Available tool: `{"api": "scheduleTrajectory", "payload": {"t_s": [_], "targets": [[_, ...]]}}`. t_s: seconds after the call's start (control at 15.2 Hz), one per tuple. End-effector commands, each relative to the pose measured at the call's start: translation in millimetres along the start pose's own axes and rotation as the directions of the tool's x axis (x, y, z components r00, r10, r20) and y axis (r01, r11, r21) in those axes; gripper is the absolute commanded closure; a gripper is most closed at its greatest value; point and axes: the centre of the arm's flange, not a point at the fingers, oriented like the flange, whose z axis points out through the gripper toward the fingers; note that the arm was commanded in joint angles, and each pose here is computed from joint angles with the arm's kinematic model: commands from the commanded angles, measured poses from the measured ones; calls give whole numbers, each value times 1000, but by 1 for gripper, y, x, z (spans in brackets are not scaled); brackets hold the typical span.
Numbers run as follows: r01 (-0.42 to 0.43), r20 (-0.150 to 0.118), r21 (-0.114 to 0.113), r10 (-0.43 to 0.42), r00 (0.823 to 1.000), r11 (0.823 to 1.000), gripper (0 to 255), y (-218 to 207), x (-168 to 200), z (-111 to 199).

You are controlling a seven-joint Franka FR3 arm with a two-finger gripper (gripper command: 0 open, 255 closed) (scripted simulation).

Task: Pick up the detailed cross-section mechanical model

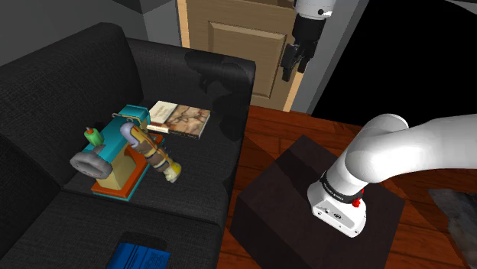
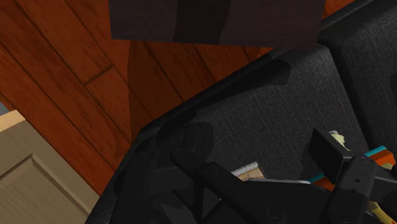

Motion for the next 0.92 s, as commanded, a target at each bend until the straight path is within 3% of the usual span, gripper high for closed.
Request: {"api": "scheduleTrajectory", "payload": {"t_s": [0.0,0.4,0.86], "targets": [[0,0,0,0,1000,1000,0,0,0,0],[106,-40,25,-105,994,994,0,-32,55,35],[230,-89,50,-225,970,972,0,-78,116,72]]}}
